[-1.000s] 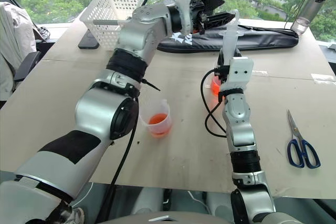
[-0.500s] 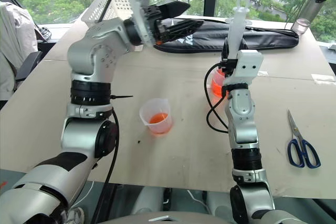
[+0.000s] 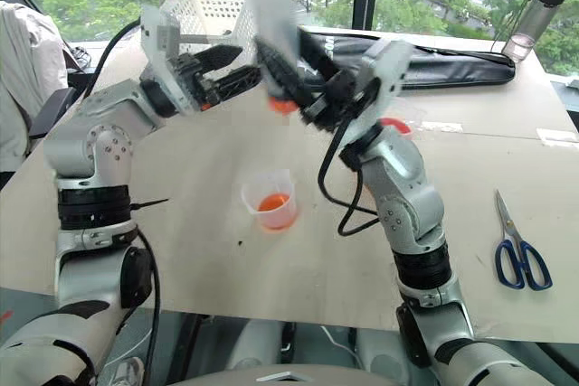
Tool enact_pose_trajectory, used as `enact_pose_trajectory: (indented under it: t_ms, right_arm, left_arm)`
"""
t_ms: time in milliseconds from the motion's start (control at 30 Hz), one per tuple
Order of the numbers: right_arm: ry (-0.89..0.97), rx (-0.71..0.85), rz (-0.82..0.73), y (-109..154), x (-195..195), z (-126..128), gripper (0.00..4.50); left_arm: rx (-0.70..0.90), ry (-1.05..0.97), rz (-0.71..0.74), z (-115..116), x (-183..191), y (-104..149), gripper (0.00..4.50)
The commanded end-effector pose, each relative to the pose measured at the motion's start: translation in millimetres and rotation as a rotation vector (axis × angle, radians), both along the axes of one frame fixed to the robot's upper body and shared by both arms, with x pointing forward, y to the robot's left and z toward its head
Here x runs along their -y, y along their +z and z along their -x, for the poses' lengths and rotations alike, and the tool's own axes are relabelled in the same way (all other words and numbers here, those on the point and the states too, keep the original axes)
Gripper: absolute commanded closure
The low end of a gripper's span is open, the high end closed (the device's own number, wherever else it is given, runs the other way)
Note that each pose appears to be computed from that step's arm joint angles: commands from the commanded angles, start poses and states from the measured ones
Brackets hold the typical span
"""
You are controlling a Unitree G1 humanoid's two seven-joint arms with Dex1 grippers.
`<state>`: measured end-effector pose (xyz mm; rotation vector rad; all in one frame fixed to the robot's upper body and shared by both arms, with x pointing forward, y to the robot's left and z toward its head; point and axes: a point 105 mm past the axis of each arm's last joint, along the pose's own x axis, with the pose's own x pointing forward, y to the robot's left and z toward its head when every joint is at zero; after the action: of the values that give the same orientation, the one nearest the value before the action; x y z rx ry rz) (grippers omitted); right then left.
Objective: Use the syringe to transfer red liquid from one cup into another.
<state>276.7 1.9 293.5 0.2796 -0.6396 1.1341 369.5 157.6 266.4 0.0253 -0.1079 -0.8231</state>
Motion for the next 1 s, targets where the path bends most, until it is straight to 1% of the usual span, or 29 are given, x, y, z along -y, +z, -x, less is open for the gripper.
enact_pose_trajectory:
  t_ms: [33, 167, 300, 433, 567, 633, 733, 833, 933, 1000]
  right_arm:
    - [0.161, -0.006, 0.052, -15.3, -13.8, 10.9, 3.09]
    - [0.212, -0.050, 0.092, -39.0, -18.0, 7.2, 3.09]
    - [0.222, -0.088, 0.122, -61.1, -18.4, 2.6, 3.09]
    - [0.208, -0.095, 0.133, -71.5, -19.0, -1.6, 3.09]
    - [0.196, -0.089, 0.130, -76.0, -21.7, -5.9, 3.09]
    - [0.194, -0.085, 0.124, -76.4, -23.6, -7.8, 3.09]
    - [0.190, -0.078, 0.120, -76.8, -26.3, -10.0, 3.09]
    - [0.179, -0.064, 0.121, -76.6, -27.7, -10.7, 3.09]
    - [0.167, -0.052, 0.120, -75.6, -27.8, -11.3, 3.09]
    - [0.158, -0.042, 0.122, -75.0, -27.6, -11.7, 3.09]
  left_arm:
    - [0.084, 0.011, -0.016, 15.6, -8.5, 20.3, 0.25]
    - [0.099, 0.015, -0.016, 28.3, -14.5, 28.0, 0.25]
    - [0.103, -0.051, -0.028, 54.7, -15.0, 40.6, 0.25]
    - [0.064, -0.114, -0.056, 79.8, -19.3, 50.6, 0.25]
    - [-0.033, -0.212, -0.072, 109.6, -24.3, 59.0, 0.25]
    - [-0.071, -0.250, -0.078, 118.1, -23.8, 60.3, 0.25]
    - [-0.092, -0.254, -0.093, 121.1, -26.2, 62.3, 0.25]
    - [-0.049, -0.179, -0.129, 109.9, -24.0, 63.7, 0.25]
    - [-0.018, -0.075, -0.180, 94.2, -21.3, 59.6, 0.25]
    - [0.010, -0.032, -0.170, 86.2, -19.5, 63.5, 0.25]
